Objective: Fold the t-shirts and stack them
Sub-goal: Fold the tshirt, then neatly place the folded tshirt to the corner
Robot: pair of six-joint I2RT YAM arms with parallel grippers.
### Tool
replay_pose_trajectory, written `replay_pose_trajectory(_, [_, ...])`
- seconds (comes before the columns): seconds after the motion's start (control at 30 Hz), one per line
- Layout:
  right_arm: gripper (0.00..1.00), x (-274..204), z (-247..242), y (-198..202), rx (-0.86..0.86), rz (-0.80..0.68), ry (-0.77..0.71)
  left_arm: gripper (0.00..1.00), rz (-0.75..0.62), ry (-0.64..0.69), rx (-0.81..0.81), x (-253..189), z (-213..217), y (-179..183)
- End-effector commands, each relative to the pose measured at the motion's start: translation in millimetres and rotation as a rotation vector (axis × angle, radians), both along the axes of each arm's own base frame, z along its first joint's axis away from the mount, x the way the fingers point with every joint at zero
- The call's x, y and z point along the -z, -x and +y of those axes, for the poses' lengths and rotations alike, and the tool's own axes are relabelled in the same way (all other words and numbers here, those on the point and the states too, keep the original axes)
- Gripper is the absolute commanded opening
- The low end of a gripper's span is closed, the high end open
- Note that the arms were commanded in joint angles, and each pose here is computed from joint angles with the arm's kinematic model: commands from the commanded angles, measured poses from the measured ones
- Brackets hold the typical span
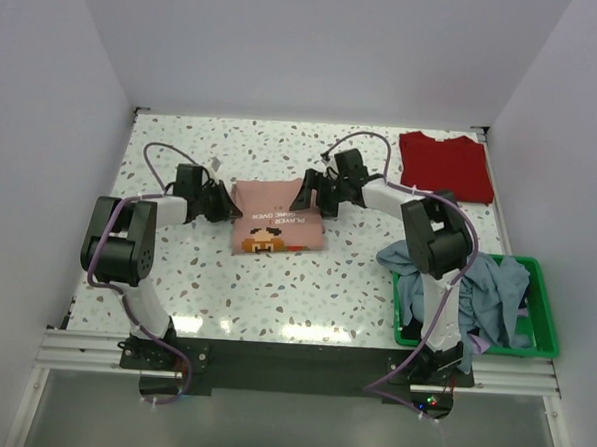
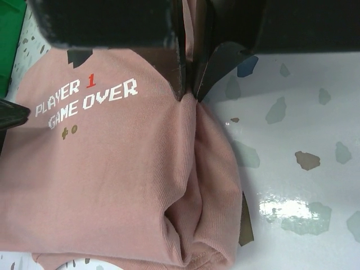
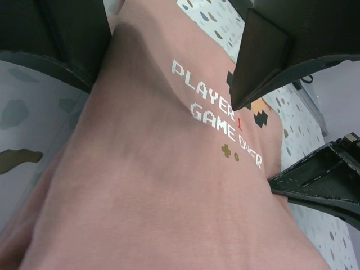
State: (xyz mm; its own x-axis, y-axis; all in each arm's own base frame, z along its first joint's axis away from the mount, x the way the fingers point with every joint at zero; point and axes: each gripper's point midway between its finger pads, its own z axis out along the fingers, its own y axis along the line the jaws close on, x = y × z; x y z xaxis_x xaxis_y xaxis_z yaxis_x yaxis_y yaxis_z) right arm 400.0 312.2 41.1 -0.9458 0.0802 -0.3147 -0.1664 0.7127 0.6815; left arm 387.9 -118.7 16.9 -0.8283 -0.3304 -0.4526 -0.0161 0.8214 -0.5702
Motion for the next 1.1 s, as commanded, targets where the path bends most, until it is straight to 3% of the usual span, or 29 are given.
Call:
replay_pose_trajectory(0.0, [0.75, 44, -7, 33, -0.01, 0.11, 0.098, 0.0, 0.048, 0.019, -0.003, 11, -2, 14])
replay_pose_trajectory(0.1, [0.6, 45, -8, 32, -0.002, 0.106, 0.112, 0.0, 0.05, 0.024, -0.004, 11, -2, 16])
replay_pose_trajectory(0.33, [0.4, 38, -2, 23, 0.017, 0.085, 0.085, 0.0, 0.043, 0.057, -0.009, 7, -6, 18])
replay_pose_trajectory(0.37, [0.36, 39, -1, 23, 0.016, 0.09, 0.084, 0.0, 0.044, 0.064, -0.01, 7, -7, 18])
replay_pose_trajectory(0.4, [0.25, 37, -1, 23, 0.014, 0.087, 0.085, 0.0, 0.046, 0.064, -0.013, 7, -7, 18])
replay_pose_trajectory(0.47, [0.12, 34, -5, 22, 0.011, 0.076, 0.107, 0.17, 0.042, 0.066, -0.014, 6, -7, 18])
replay_pose_trajectory(0.5, [0.0, 31, -6, 21, 0.011, 0.068, 0.116, 0.26, 0.037, 0.065, -0.013, 3, -7, 17])
replay_pose_trajectory(0.53, [0.0, 30, -9, 20, 0.013, 0.062, 0.128, 0.41, 0.027, 0.063, -0.014, 0, -7, 16])
replay_pose_trajectory(0.6, [0.0, 21, -16, 14, 0.009, 0.037, 0.16, 0.56, 0.01, 0.053, -0.019, -7, -5, 14])
replay_pose_trajectory(0.63, [0.0, 18, -19, 13, 0.006, 0.032, 0.175, 0.69, 0.003, 0.051, -0.022, -9, -4, 12])
replay_pose_trajectory(0.77, [0.0, 0, -54, -1, -0.004, -0.003, 0.29, 0.93, -0.033, 0.043, -0.024, -23, -3, 7])
replay_pose_trajectory(0.83, [0.0, -14, -71, -17, -0.002, -0.044, 0.314, 1.0, -0.05, 0.042, -0.027, -30, -2, 5])
replay_pose_trajectory(1.07, [0.0, -46, -131, -44, -0.012, -0.102, 0.492, 1.0, -0.092, 0.02, -0.029, -44, 1, 0])
